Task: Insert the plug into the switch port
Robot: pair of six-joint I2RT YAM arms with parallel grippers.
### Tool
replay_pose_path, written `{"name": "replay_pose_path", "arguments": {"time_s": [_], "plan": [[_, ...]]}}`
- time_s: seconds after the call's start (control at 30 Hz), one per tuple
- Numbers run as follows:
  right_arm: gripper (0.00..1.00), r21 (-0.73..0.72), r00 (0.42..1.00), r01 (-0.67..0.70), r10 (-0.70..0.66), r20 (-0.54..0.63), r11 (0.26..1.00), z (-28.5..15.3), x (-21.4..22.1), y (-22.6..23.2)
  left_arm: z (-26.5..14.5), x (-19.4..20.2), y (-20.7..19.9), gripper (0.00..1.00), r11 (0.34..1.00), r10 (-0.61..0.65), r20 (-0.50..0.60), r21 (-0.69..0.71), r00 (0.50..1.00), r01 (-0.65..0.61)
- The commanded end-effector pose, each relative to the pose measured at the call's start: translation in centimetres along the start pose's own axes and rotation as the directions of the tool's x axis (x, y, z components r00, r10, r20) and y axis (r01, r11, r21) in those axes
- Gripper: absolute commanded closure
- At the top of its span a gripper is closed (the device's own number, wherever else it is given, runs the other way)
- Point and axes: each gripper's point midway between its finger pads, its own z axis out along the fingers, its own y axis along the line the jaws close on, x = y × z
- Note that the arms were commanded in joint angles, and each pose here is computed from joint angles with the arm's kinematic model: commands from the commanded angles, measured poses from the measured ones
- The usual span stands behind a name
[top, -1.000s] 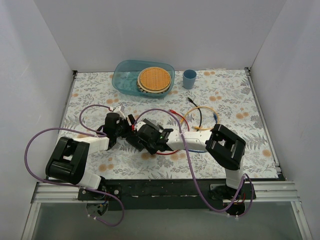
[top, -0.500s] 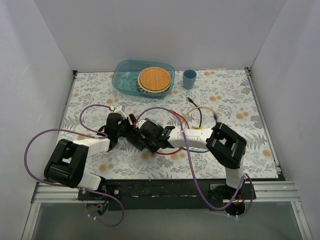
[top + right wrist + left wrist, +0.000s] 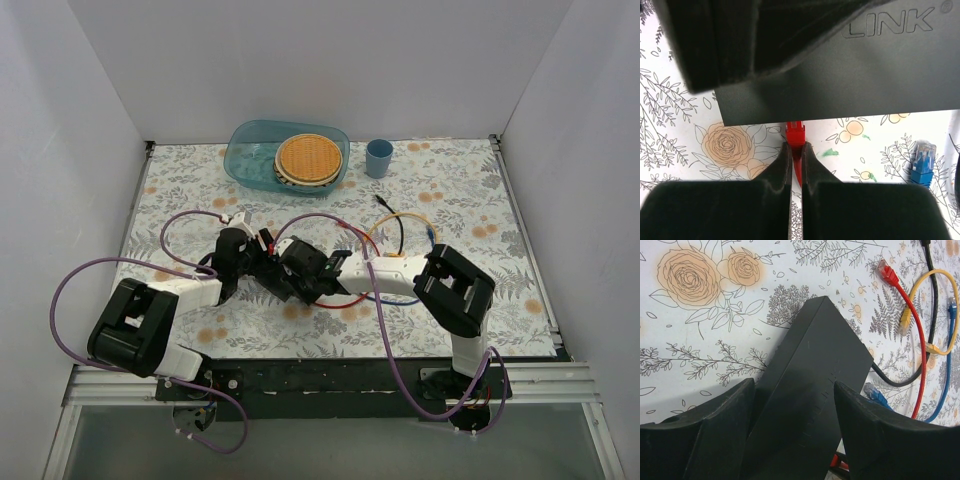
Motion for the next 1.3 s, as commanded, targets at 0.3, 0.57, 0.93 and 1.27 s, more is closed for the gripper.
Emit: {"name": "replay_pose_path", "arguments": {"time_s": [0.3,0.57,0.93,1.27], "plan": [[0.99,-0.110,0.781,0.009,0.061,0.622,0.994,-5.3,-18.9,1.4,-3.8,11.4,-4.5,0.37,0.974,-0.089,-0.449,0.148,0.889,0.172],[0.99,-0.161,0.834,0.058,0.040,0.550,0.985,-4.4,-16.1,2.4,-2.7,9.4,-2.5,0.16,0.995,-0.088,-0.371,0.004,0.924,0.097],[0.97,-0.235,0.925,0.038,0.054,0.375,0.971,-2.8,-8.0,2.8,-2.2,6.0,-0.6,0.04,0.987,-0.126,-0.258,-0.133,0.958,0.094],[0.45,-0.085,0.959,0.034,-0.009,0.283,0.996,-3.8,-5.2,-0.2,-3.0,4.2,0.8,0.02,0.977,-0.135,-0.194,-0.191,0.972,0.097]]}}
